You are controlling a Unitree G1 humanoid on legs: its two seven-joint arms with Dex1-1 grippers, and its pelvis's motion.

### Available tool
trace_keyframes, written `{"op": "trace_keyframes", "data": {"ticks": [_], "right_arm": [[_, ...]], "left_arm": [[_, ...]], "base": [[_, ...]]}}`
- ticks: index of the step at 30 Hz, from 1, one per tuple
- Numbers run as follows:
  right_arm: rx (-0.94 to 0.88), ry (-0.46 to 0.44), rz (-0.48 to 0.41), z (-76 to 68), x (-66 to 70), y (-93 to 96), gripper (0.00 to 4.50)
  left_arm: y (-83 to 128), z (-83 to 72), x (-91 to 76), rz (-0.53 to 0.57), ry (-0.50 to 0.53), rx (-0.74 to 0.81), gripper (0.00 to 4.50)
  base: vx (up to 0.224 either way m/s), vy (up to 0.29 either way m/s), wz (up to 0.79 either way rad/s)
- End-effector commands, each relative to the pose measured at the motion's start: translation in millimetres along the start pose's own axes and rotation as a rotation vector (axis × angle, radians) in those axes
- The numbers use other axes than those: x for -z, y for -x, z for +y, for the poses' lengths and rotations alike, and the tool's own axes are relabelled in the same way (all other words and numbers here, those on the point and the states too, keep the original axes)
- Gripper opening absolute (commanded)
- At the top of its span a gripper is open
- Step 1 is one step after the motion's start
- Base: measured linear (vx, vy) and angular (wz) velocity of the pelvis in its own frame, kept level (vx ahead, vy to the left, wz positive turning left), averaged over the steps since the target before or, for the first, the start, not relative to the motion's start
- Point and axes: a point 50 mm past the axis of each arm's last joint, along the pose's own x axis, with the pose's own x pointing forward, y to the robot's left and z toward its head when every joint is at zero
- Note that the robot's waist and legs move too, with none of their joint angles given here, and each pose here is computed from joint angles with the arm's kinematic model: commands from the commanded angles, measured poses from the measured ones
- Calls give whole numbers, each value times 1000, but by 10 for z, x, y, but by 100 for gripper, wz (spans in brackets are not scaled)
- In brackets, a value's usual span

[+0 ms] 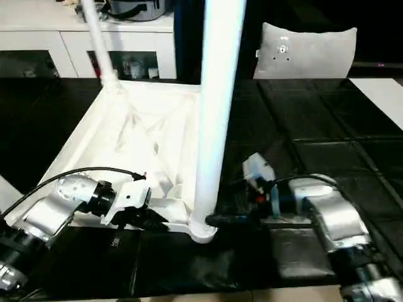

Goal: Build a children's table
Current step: Rotate leg to tighten

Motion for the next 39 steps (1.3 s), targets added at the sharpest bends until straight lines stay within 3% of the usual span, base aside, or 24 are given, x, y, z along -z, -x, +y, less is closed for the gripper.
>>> {"op": "trace_keyframes", "data": {"ticks": [1, 12, 18, 23, 28, 34, 37, 39], "right_arm": [[-27, 14, 11, -11, -26, -15, 320], [-72, -9, 8, -14, 23, -102, 235], [-75, -85, -65, 80, 26, -140, 207], [101, -108, -54, 90, 70, -356, 205], [405, -188, -122, -55, -8, -624, 202], [760, -242, -131, -257, -32, -749, 199], [826, -241, -147, -294, -36, -754, 199], [843, -200, -177, -293, -77, -731, 254]], "left_arm": [[-39, 29, -178, -16, -106, 53, 0], [-60, 19, -152, -5, -111, 61, 0], [-54, 45, -130, -31, -50, -32, 0], [-133, 104, -194, -85, 41, -191, 0], [-330, 125, -346, -163, 164, -339, 0], [-532, 207, -509, -190, 247, -502, 0], [-589, 240, -565, -189, 237, -541, 0], [-600, 240, -580, -179, 235, -549, 0]], "base": [[0, 0, 0], [0, 0, 0], [0, 0, 0], [0, 0, 0], [0, 0, 0], [0, 0, 0], [0, 0, 0], [0, 0, 0]]}}
